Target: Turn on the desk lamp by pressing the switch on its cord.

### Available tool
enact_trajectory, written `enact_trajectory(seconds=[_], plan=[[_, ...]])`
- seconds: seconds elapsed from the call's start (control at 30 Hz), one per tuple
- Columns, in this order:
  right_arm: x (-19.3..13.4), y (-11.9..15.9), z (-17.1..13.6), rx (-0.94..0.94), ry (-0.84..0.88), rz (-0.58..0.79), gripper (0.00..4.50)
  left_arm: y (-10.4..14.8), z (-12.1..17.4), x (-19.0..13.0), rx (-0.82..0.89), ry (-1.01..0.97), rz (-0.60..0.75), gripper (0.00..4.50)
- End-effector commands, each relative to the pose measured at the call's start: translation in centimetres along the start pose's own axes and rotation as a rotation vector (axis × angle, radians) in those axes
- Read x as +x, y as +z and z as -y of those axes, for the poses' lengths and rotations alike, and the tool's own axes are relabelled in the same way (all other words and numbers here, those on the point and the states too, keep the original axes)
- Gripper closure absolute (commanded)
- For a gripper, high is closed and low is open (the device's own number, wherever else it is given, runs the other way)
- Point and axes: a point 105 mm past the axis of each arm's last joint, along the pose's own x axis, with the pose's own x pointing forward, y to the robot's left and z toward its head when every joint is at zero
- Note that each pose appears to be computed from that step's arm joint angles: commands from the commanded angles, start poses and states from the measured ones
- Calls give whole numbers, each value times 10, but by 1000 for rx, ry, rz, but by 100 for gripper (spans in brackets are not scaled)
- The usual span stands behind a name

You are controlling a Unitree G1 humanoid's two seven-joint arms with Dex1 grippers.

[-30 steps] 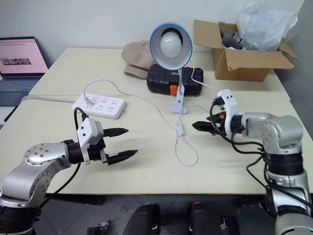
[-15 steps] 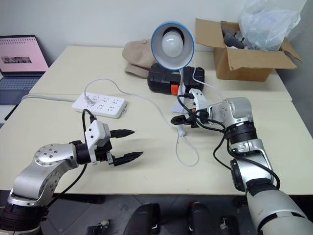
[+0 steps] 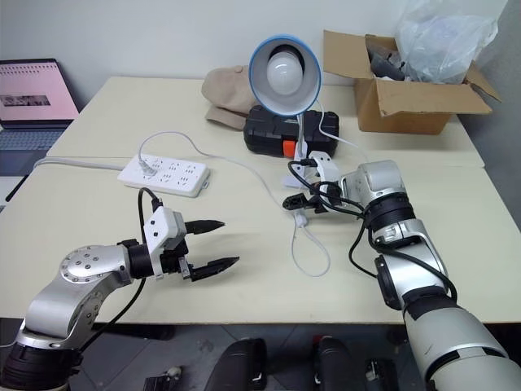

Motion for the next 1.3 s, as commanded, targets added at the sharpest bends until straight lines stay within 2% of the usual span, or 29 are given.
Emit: enact_trajectory(seconds=[0.03,0.07,0.1,0.13,0.17,0.37,0.47,0.6,0.87,1.03,1.17,1.3], plan=[[-3,13,-8,-38,14,25,3,10,3,0,53,2,30,0],[-2,12,-7,-39,13,23,3,9,3,0,53,1,29,0],[-1,11,-7,-39,12,21,39,9,4,1,53,0,29,0],[-1,11,-8,-40,12,21,42,9,4,1,53,0,30,0],[0,12,-8,-43,12,21,65,8,4,1,53,-1,29,0],[3,13,-7,-41,0,32,238,6,4,1,54,-3,27,0],[5,14,-5,-38,-1,42,295,4,3,0,47,0,21,0],[4,17,-4,-31,5,64,400,2,1,0,49,1,15,0],[-9,35,-3,-7,45,181,410,6,-6,-1,45,13,27,0],[-44,58,-17,-74,183,436,410,23,-16,-1,-19,10,80,0],[-67,45,-34,-143,305,498,410,42,-19,0,-97,-50,116,0],[-86,34,-48,-139,390,542,410,71,-42,-5,-167,-43,207,0]])
